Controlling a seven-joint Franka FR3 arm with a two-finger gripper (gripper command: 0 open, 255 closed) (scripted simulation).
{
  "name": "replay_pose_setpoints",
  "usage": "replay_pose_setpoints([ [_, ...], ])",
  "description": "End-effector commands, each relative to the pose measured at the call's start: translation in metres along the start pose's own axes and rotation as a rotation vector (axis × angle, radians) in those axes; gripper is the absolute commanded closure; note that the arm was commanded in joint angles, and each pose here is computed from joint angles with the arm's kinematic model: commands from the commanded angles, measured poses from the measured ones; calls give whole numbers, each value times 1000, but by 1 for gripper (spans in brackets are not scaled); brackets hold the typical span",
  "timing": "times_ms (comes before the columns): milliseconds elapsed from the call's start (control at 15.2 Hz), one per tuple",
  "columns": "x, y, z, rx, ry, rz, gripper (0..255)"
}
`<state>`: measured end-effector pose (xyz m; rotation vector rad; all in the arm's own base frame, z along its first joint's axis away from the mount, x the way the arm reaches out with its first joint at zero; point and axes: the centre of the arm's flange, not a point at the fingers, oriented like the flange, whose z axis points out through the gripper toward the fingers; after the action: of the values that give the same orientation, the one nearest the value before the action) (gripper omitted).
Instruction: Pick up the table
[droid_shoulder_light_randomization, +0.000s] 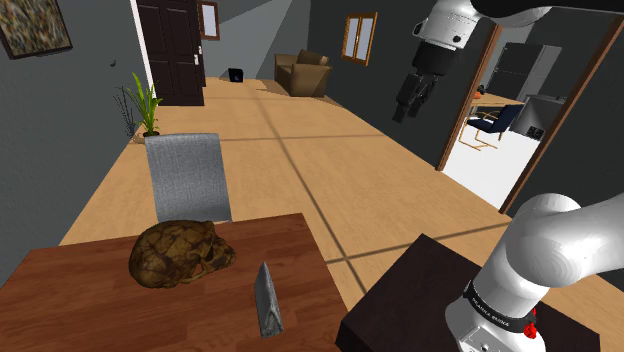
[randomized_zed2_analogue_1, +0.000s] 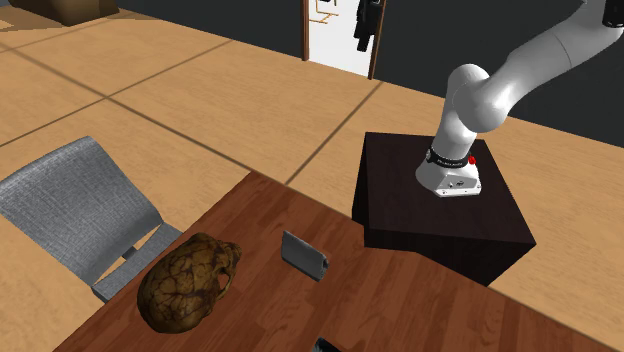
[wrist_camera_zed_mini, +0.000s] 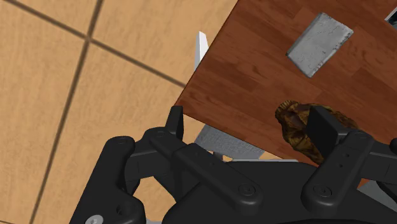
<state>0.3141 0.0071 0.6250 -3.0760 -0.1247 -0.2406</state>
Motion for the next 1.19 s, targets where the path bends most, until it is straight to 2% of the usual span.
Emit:
replay_pose_setpoints([
  [0, 0, 0, 0, 0, 0, 0, 0],
  [1122, 56, -105, 192, 19, -83, 236, 0],
])
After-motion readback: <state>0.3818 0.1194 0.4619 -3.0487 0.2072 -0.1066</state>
